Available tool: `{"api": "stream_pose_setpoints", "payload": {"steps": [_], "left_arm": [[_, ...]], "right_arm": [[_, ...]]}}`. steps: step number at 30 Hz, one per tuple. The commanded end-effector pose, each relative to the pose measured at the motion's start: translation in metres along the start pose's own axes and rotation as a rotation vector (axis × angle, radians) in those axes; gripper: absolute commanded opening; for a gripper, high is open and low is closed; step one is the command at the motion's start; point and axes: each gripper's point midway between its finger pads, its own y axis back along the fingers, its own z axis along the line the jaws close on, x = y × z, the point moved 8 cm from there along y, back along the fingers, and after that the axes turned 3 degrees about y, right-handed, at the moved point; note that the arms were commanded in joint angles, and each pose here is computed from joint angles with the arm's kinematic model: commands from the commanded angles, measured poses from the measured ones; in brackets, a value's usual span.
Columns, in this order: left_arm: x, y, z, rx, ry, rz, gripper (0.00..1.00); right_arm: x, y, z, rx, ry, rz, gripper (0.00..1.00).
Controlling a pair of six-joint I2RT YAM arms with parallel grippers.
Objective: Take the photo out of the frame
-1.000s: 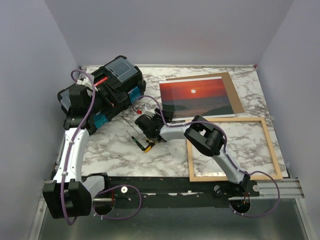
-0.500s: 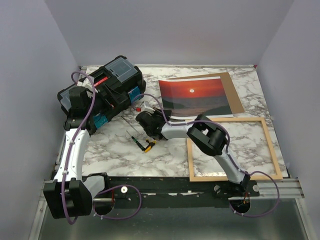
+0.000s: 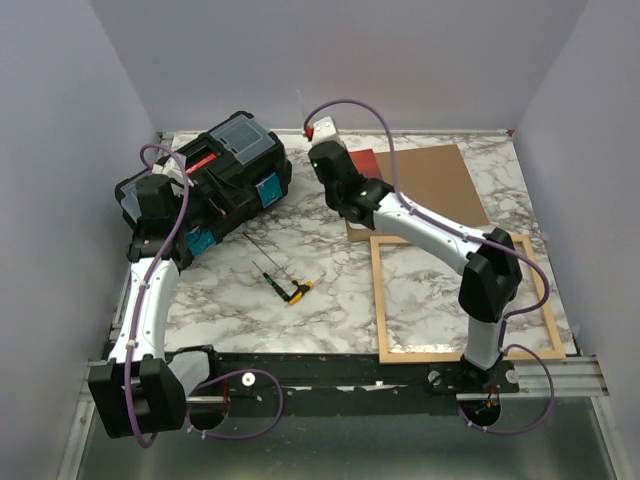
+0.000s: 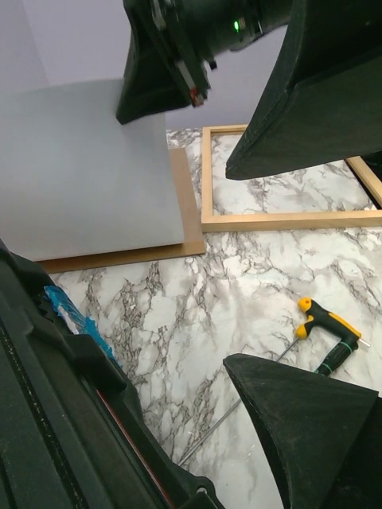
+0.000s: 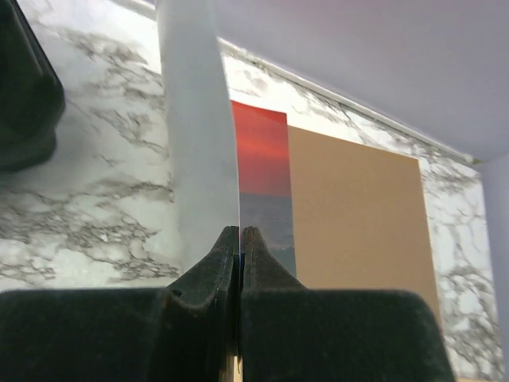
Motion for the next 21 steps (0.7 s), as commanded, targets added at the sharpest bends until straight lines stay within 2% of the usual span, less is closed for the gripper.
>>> {"api": "stream_pose_setpoints", "payload": {"steps": [1,13,17,21], "left_arm": [[-0.001,0.0,0.002,0.029,0.006,0.004,0.94],[-0.002,-0.002,0.004,0.032,0.015,0.011,0.94],[-0.004,-0.002,0.003,0.031,0.008,0.013,0.94],[-0.007,-0.001,-0.005,0.053,0.012,0.017,0.94]], "right_arm": [[-0.026,0.021,-0.012,-0.192,-0.131,-0.017,0.0],[-0.133,0.082,-0.101,-0.256,-0.458,-0.258,0.0],[-0.138,0.082,-0.131,-0.206,-0.498,-0.295,0.0],[-0.116,0.056,-0.168,-0.097,-0.498,-0.26,0.0]]}}
